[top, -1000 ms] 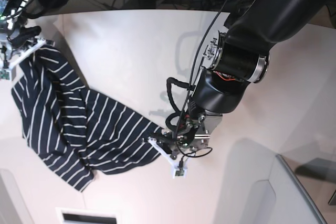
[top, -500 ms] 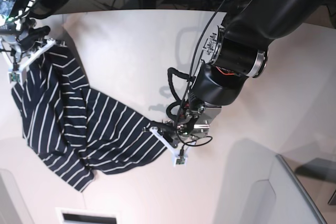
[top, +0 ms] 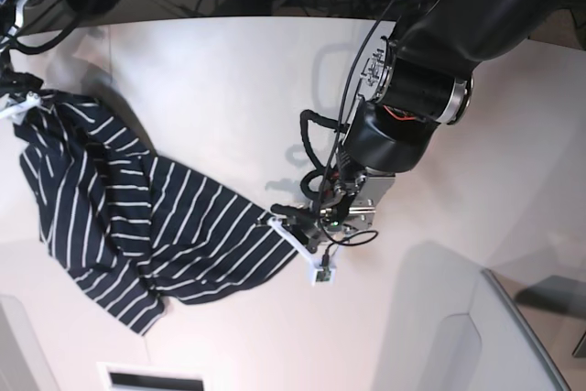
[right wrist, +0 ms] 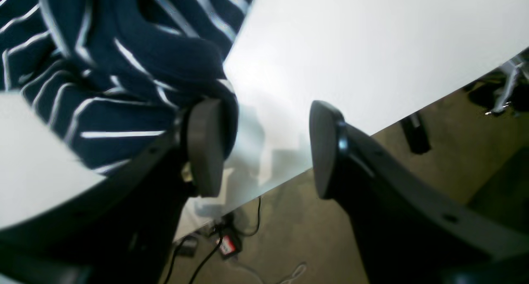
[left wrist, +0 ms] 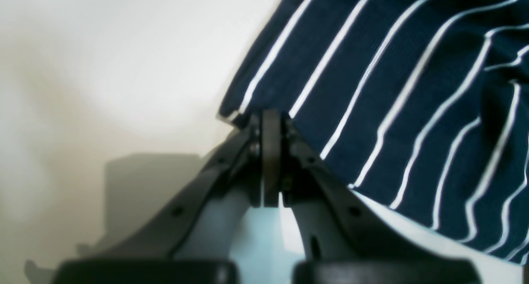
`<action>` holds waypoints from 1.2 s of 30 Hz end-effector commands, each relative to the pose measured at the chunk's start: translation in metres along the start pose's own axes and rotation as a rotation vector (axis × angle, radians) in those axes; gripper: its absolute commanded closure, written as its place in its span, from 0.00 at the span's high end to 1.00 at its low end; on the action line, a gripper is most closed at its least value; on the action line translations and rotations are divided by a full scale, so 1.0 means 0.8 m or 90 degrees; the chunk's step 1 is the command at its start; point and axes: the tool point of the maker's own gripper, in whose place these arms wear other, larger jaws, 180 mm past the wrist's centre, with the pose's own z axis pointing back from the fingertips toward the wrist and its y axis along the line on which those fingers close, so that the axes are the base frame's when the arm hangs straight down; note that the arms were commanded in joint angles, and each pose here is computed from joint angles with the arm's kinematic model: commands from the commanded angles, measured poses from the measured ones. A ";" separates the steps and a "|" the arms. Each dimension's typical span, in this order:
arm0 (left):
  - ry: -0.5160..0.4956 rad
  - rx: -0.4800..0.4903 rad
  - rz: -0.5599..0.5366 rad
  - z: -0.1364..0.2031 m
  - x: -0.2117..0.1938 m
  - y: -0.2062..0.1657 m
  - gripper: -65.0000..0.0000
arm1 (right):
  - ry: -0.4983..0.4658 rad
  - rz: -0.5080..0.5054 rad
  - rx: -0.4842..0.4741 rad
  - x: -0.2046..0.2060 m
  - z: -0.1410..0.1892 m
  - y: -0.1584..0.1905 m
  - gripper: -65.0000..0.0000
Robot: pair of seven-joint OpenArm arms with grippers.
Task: Layout the t-shirt on the table in an organized manner, then fold the t-shirt properly
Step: 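Hold the shirt with both grippers and stretch it apart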
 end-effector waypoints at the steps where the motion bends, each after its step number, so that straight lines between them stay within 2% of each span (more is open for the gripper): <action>1: 0.055 0.027 -0.002 0.003 -0.023 0.021 0.00 | -0.027 -0.001 -0.004 0.015 0.003 -0.003 0.47; 6: 0.041 0.027 0.003 0.025 -0.034 0.045 0.00 | -0.042 -0.015 -0.009 0.024 0.004 -0.005 0.47; 10: 0.015 0.031 0.081 0.060 -0.013 0.071 0.00 | -0.080 -0.023 -0.020 0.038 0.007 -0.014 0.47; 13: -0.017 0.034 0.115 0.094 0.011 0.085 0.00 | -0.084 -0.025 -0.024 0.038 0.008 -0.018 0.47; 18: -0.070 0.007 0.097 0.129 0.054 0.060 0.00 | -0.087 -0.026 -0.024 0.038 0.008 -0.017 0.47; 21: -0.073 -0.049 0.052 0.122 0.069 -0.004 0.00 | -0.106 -0.025 -0.026 0.046 0.009 -0.019 0.47; 24: -0.025 -0.097 -0.020 0.100 0.055 -0.073 0.00 | -0.124 -0.021 -0.029 0.049 0.011 -0.021 0.47; 26: 0.011 -0.110 -0.024 0.081 0.044 -0.096 0.00 | -0.119 -0.016 -0.032 0.042 0.011 -0.024 0.47; 32: 0.013 -0.062 0.005 0.026 0.028 -0.065 0.00 | -0.109 -0.011 -0.036 0.033 0.011 -0.027 0.47; 36: -0.014 -0.039 0.011 0.011 0.027 -0.048 0.00 | -0.108 -0.006 -0.032 0.033 0.010 -0.025 0.47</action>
